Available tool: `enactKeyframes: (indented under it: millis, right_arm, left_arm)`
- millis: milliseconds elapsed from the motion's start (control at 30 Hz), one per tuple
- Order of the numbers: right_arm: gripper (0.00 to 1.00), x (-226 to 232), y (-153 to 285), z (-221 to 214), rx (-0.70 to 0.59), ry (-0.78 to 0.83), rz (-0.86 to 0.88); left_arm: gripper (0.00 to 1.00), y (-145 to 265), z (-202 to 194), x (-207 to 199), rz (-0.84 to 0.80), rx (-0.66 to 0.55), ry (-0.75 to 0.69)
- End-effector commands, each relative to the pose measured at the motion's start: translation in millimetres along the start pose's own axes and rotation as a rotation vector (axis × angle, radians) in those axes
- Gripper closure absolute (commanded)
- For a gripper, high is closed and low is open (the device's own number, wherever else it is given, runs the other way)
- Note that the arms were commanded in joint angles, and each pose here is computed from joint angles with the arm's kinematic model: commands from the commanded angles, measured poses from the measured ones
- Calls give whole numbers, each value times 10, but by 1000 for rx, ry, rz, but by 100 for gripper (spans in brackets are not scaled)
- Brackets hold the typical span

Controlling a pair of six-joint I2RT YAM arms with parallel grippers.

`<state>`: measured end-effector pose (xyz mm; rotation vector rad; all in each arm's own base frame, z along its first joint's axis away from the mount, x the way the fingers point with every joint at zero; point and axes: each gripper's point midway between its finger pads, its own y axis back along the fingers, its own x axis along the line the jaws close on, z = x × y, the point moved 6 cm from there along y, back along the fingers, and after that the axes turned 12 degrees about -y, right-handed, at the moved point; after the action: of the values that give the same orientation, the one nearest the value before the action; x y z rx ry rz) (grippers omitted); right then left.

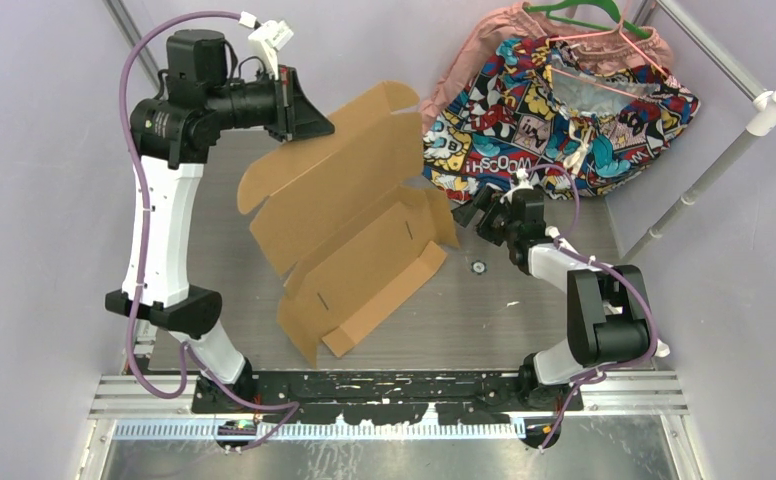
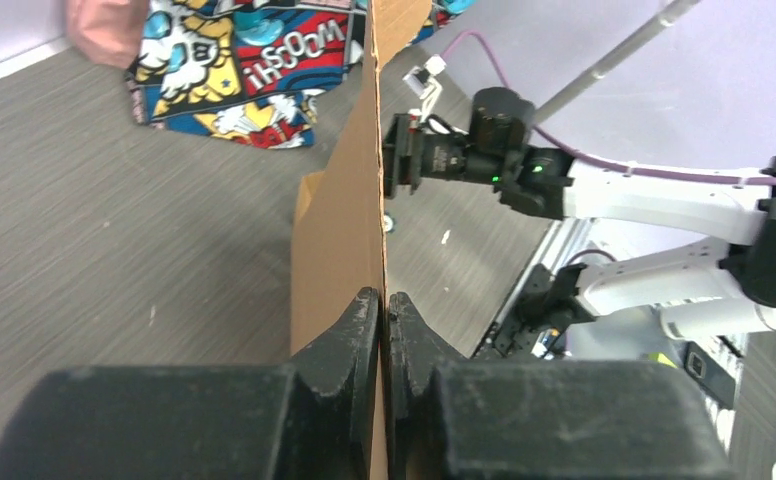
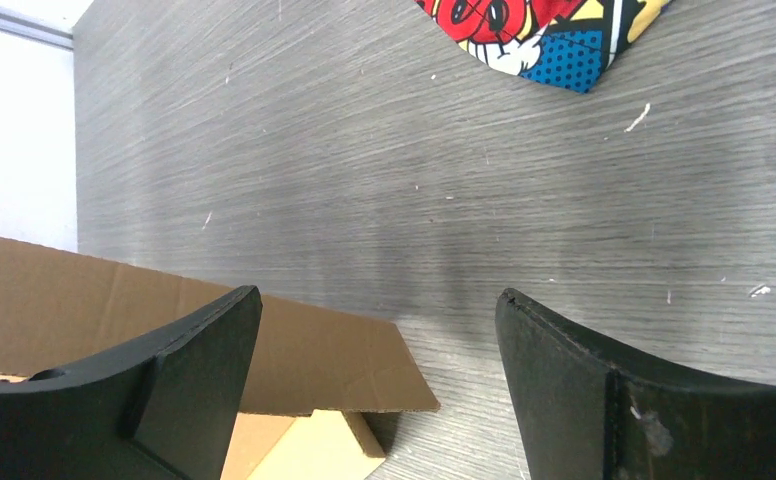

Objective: Fold the paper box
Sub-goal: Fold the paper box at the center of the board.

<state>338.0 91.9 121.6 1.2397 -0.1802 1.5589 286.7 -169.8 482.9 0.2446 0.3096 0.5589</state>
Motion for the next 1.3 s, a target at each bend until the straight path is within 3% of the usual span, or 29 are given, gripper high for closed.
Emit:
enactKeyframes:
  millis: [0,433,1267]
  right_arm:
    - [8,101,-27,112,-60,11,64]
    - [23,116,-83,38,-84,48,266]
    - [24,-10,240,-50,-187,58,188]
  left_arm:
    - [91,156,251,-341,-151,-121,-65]
    - [91,-62,-53,-797,-219,4,-105]
    - [91,-216,-479,-1813,-248,134,-272]
